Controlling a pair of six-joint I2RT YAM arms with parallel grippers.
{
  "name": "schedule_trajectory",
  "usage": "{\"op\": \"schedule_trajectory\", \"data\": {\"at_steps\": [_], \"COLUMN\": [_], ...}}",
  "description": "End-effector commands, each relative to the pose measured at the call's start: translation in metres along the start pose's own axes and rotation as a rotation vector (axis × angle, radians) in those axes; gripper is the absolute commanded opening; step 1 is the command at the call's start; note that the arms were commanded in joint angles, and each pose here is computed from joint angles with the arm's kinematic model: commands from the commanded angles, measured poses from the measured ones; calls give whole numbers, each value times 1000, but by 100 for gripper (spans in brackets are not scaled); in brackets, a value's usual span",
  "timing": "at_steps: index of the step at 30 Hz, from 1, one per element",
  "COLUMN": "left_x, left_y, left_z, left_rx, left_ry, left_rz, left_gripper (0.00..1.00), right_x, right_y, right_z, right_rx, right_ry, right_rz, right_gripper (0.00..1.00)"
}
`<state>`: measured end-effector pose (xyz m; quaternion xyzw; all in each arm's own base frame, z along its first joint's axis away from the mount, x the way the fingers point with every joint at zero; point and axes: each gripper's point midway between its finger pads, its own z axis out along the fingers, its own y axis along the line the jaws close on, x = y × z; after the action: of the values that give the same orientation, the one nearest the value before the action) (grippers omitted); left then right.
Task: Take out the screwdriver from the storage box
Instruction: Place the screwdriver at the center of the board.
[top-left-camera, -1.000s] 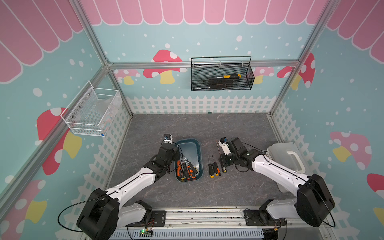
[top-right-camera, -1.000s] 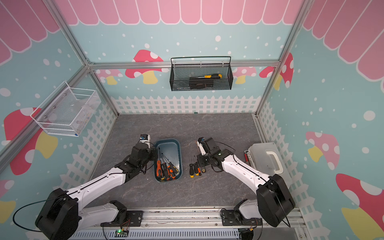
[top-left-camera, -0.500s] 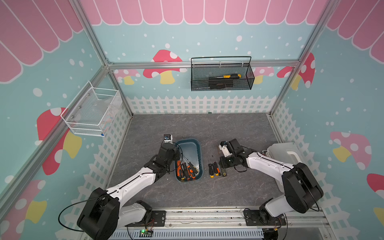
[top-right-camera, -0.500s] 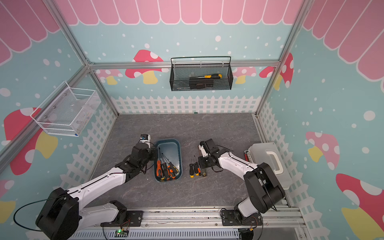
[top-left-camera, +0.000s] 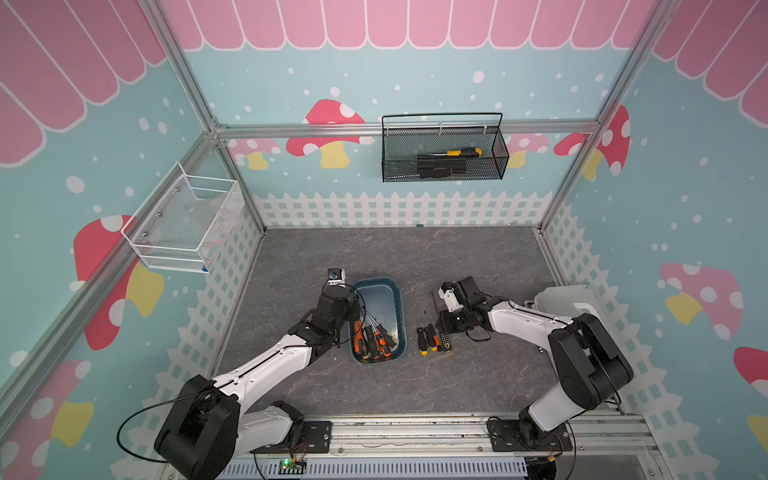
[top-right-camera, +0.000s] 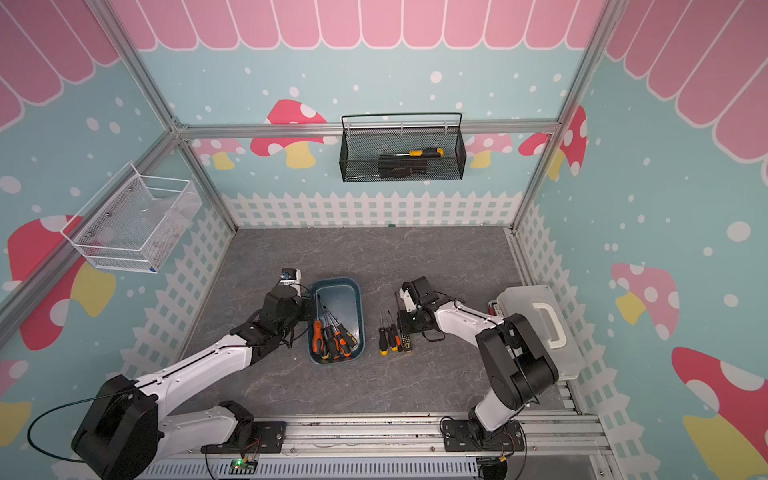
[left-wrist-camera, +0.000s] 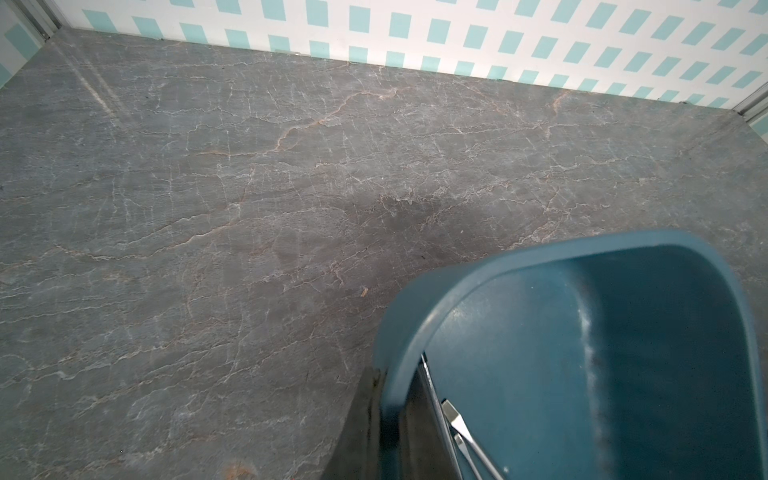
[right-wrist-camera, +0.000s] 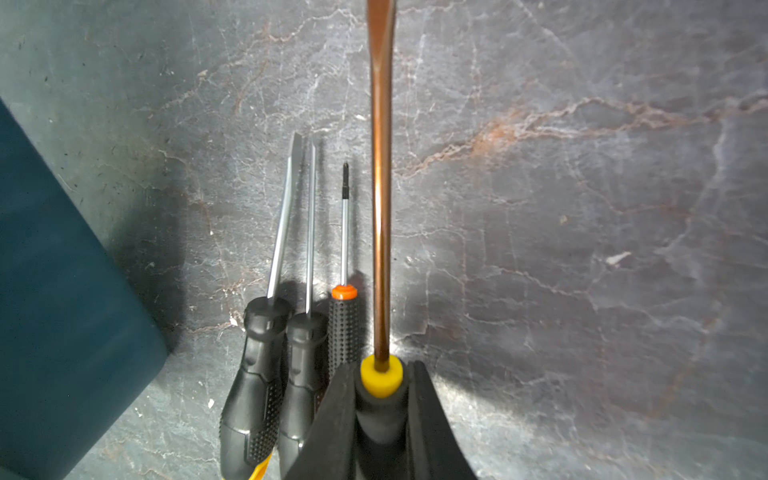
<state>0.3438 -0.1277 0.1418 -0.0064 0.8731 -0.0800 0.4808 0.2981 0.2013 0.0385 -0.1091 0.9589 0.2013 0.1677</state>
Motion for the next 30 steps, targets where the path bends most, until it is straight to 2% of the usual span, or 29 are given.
{"op": "schedule_trajectory", "data": {"at_steps": [1, 10, 17, 30], "left_x": [-8, -8, -10, -9], "left_y": [-1, 0, 1, 0], "left_z": [0, -3, -5, -4], "left_rx": [6, 6, 3, 6], "left_ry": [-31, -36, -44, -39], "left_rz": [1, 0, 1, -1], "left_gripper": [0, 0, 0, 0], "right_x": [5, 9, 9, 8], "right_y": [-5, -10, -14, -14], "right_z": [7, 22, 22, 14], "right_rx": [-24, -110, -114, -108], "right_ry": [9, 49, 47, 24], "right_rz": [43, 108, 128, 132], "right_gripper": [0, 0, 0, 34]}}
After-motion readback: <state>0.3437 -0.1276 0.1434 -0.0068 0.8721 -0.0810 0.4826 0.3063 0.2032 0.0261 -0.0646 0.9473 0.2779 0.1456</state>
